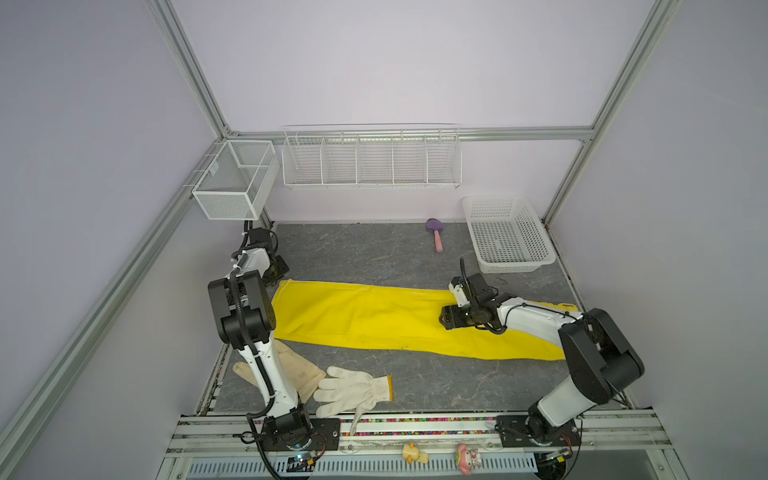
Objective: Fold and stack the trousers
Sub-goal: Smooth out the trousers at the center of the table.
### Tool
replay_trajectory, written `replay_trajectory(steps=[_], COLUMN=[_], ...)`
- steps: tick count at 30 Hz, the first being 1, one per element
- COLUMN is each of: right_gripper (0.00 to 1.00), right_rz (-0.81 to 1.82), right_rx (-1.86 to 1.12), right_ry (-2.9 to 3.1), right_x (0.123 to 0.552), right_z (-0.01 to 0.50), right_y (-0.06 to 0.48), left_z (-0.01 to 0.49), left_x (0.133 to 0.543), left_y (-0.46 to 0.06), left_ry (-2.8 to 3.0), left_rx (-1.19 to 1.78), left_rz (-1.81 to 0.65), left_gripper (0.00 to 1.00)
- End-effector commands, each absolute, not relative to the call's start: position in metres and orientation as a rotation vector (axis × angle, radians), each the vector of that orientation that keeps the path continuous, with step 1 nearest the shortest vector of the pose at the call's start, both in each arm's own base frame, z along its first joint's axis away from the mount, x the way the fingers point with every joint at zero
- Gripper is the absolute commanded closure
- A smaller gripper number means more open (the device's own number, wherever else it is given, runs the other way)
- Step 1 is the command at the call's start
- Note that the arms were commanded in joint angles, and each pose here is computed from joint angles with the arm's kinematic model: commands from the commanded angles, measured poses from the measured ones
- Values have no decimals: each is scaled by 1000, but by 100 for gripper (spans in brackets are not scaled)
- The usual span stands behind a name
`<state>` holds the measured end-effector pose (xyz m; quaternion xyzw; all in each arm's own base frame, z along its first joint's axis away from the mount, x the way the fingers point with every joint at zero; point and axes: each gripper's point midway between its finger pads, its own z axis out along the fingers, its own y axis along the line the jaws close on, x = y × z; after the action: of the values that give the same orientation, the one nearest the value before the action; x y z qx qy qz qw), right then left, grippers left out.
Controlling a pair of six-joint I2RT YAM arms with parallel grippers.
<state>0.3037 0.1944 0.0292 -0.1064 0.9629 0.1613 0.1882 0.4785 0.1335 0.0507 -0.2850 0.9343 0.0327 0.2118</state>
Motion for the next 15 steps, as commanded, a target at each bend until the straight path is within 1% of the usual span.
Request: replay_trajectory(steps=[1,4,7,11,15], right_gripper=[19,19,19,18,19], right_rz=[365,378,418,519,619], right_rx=[-271,-277,-299,-376,-497], right_ry=[2853,2831,2798,2732,2694], right_x=[278,280,280,276,261], right_z=[-3,5,17,33,39], right_y=[170,171,176,187,206], left_z=[62,72,84,90,84], left_x=[490,482,465,433,398], left_y=[143,141,134,114,86], left_ry=[2560,2574,2606,2673,2715], left_rx=[-767,-753,-763,-808,-874], left_rz=[119,124,100,5,-118], left_gripper=[80,71,62,56,55])
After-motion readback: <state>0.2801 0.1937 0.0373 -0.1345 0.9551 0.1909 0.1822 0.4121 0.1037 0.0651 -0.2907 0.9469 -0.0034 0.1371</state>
